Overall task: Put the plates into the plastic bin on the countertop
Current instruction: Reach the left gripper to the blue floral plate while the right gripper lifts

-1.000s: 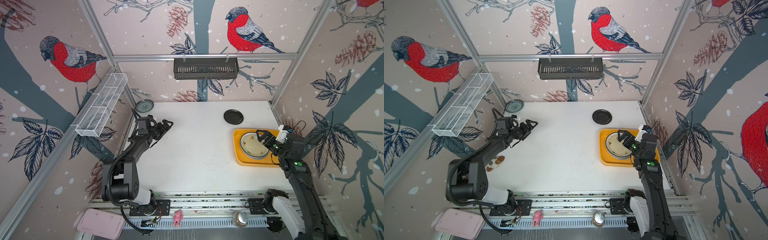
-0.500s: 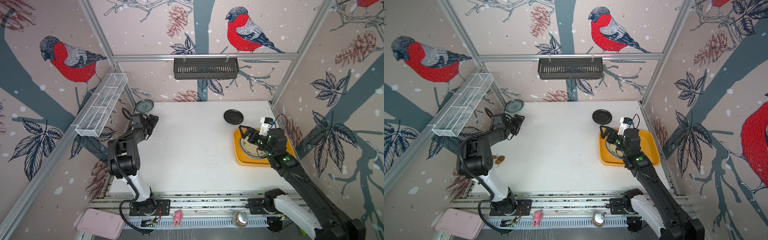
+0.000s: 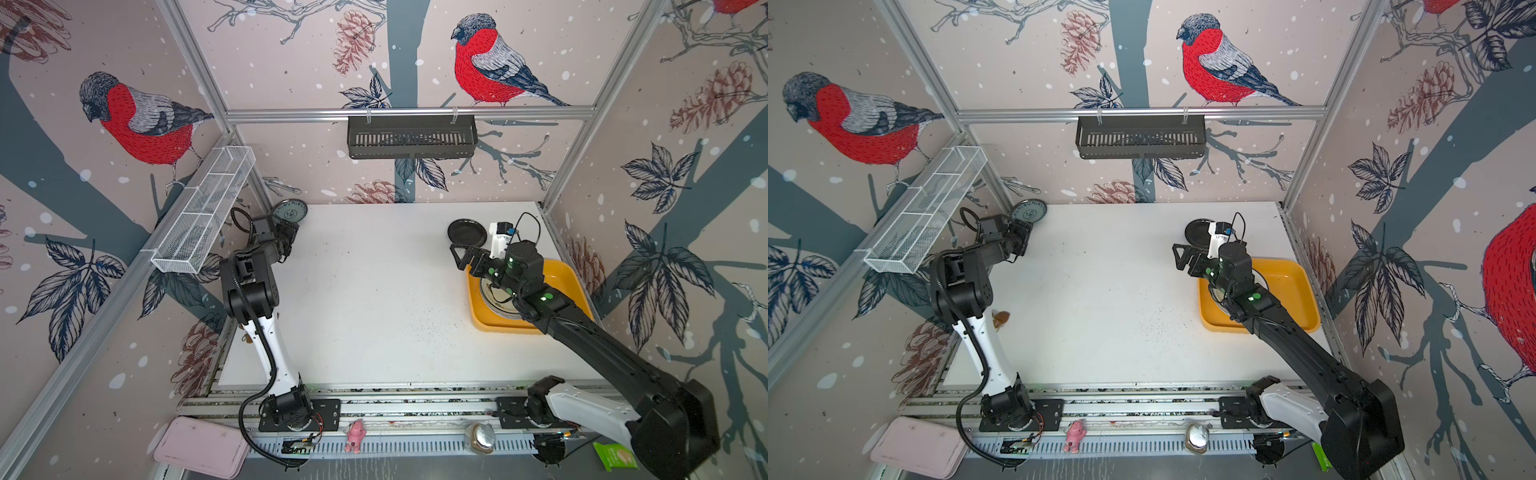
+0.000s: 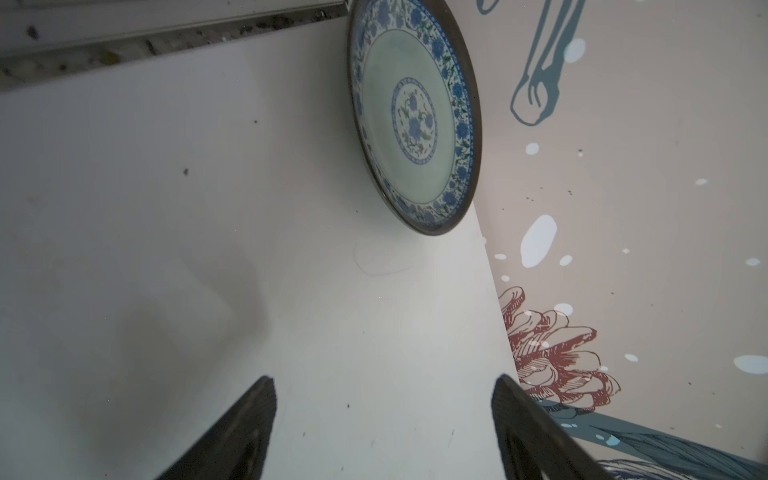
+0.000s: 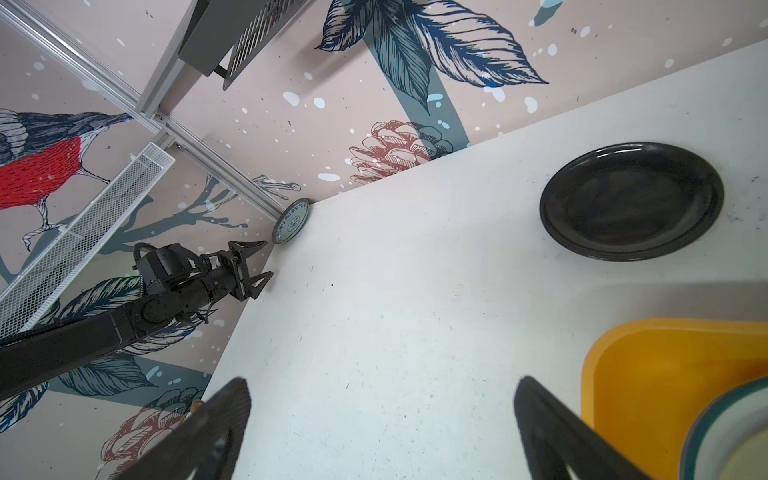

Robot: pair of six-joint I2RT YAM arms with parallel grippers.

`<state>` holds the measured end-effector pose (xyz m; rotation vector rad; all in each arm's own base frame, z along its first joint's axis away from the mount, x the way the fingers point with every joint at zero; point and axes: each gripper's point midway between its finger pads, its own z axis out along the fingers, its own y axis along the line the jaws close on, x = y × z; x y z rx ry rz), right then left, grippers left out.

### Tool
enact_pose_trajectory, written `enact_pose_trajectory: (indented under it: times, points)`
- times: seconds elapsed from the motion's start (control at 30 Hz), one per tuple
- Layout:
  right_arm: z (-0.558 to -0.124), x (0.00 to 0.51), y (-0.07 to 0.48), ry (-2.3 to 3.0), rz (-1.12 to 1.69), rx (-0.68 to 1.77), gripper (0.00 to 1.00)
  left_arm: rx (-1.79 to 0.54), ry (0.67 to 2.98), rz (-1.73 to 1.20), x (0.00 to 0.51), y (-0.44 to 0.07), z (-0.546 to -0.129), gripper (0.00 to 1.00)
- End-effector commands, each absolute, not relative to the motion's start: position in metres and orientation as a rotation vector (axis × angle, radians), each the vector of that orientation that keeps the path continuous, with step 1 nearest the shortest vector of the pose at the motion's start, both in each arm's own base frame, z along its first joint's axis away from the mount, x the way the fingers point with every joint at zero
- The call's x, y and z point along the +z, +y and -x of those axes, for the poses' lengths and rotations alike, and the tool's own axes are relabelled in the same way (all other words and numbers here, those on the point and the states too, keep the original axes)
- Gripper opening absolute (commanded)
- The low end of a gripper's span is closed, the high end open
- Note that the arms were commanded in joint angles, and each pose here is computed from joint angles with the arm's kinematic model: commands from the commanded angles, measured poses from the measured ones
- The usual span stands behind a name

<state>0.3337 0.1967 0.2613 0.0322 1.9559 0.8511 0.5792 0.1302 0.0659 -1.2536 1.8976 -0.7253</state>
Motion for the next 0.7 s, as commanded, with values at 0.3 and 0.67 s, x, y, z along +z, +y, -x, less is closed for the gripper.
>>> enact_pose_trajectory:
  times: [0.3, 0.67]
  points:
    - [-0.354, 0.261, 0.209, 1.957, -0.074, 0.798, 1.00, -0.739, 1.840, 1.422, 0.018, 0.158, -0.618, 0.57]
    - [-0.366, 0.256, 0.197, 1.981, -0.141, 0.711, 1.00, -0.720, 1.722, 1.623, -0.026, 0.170, -0.612, 0.50]
